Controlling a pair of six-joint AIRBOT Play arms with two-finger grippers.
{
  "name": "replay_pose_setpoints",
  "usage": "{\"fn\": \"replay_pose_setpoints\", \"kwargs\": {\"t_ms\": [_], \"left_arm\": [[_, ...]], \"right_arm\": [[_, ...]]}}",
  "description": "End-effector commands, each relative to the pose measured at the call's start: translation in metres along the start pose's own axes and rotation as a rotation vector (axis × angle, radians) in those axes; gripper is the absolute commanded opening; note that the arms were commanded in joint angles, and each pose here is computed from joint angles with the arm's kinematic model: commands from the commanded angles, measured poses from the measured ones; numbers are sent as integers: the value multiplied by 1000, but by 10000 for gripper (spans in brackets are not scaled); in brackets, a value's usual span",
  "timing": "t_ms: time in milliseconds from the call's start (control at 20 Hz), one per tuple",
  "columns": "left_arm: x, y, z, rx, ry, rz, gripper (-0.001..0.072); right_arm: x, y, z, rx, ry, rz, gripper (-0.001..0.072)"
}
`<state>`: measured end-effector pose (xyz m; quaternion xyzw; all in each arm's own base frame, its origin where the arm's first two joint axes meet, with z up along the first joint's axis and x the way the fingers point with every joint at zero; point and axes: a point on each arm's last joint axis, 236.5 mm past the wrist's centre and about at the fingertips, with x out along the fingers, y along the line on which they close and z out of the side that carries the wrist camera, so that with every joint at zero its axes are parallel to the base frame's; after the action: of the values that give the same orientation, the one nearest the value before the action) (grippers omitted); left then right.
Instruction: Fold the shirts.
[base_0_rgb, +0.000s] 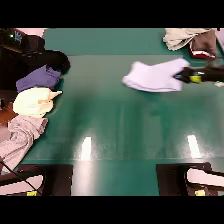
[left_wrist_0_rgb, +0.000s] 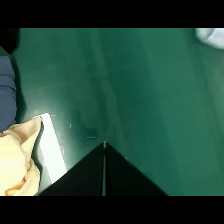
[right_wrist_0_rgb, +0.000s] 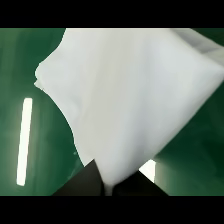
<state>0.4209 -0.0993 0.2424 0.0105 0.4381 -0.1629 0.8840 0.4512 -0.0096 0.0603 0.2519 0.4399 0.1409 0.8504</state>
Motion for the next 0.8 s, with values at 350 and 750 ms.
{"fn": "replay_pose_setpoints", "kwargs": {"t_ms": [350,750], "left_arm": [[-2,-25,7,-15,-28,-107,25],[-2,-25,6,-8,-25,-106,25]], "right_arm": [[-202,-224,-39,503,-395,-384,10],[-219,-243,-54,521,-393,-456,419]]}}
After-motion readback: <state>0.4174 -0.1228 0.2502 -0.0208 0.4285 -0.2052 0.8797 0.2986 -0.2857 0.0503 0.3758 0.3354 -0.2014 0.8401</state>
